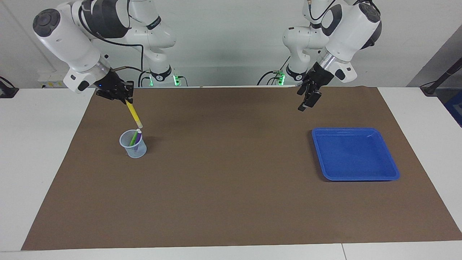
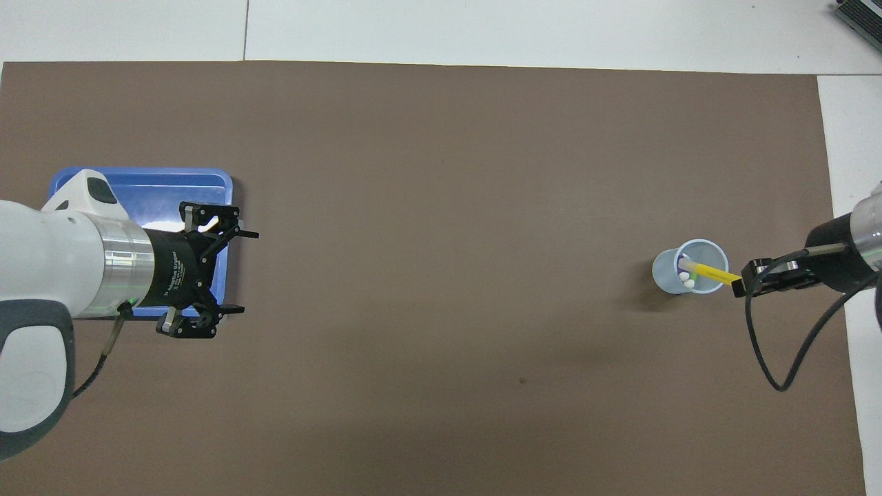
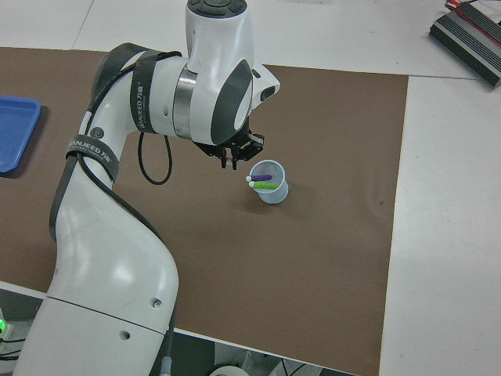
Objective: Right arm passes pens to left for tray arrangement
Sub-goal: 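Lift the yellow pen out while the left gripper moves toward it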
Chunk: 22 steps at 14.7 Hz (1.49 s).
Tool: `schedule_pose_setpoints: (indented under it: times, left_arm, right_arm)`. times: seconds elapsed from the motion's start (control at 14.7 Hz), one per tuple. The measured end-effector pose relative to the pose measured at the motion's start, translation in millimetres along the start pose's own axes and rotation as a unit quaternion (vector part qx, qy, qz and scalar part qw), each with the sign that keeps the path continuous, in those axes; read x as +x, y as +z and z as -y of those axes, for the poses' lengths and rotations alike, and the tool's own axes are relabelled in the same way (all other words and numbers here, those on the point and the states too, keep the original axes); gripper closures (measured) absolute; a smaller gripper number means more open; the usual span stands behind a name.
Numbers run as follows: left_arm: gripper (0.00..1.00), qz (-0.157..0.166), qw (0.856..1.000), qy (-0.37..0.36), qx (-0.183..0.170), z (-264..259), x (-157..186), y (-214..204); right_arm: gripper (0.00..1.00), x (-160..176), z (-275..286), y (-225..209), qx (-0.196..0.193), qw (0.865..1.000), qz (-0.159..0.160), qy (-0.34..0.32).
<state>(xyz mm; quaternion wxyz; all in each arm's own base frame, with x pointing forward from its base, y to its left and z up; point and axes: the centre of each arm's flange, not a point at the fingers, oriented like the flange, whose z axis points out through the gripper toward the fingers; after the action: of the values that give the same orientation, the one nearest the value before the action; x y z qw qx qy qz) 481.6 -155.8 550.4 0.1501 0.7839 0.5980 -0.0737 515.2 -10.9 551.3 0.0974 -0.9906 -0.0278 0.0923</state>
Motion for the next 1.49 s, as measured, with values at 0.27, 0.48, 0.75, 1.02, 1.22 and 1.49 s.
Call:
schedule_pose_setpoints:
  times: [0.27, 0.48, 0.75, 1.02, 1.22, 1.49]
  left_arm:
    - [0.00, 0.011, 1.000, -0.023, -0.008, -0.7, -2.1, 3.5]
    - [0.00, 0.021, 0.999, -0.039, -0.009, -0.9, -4.8, 3.7]
    - [0.00, 0.042, 0.999, -0.021, 0.003, 4.4, -54.7, 16.4]
    - [0.00, 0.065, 0.998, -0.011, 0.007, 10.0, -90.2, 24.1]
    - [0.00, 0.082, 0.995, -0.030, -0.041, 6.8, -120.6, 28.0]
    - [0.00, 0.096, 0.992, -0.049, -0.068, 12.4, -166.2, 53.2]
  right_arm:
    - [0.81, -2.9, 15.8, 2.8, 0.068, 0.998, 0.013, -0.008]
    - [0.81, -2.5, 25.3, 2.2, 0.104, 0.994, 0.011, -0.017]
    - [0.81, -1.4, 42.6, 1.8, 0.142, 0.989, 0.009, -0.028]
    - [0.81, -0.9, 73.3, 4.1, 0.182, 0.982, 0.012, -0.048]
    - [0.81, -1.2, 90.6, 4.2, 0.217, 0.974, 0.013, -0.057]
    - [0.81, -2.1, 110.9, 6.1, 0.261, 0.963, 0.005, -0.072]
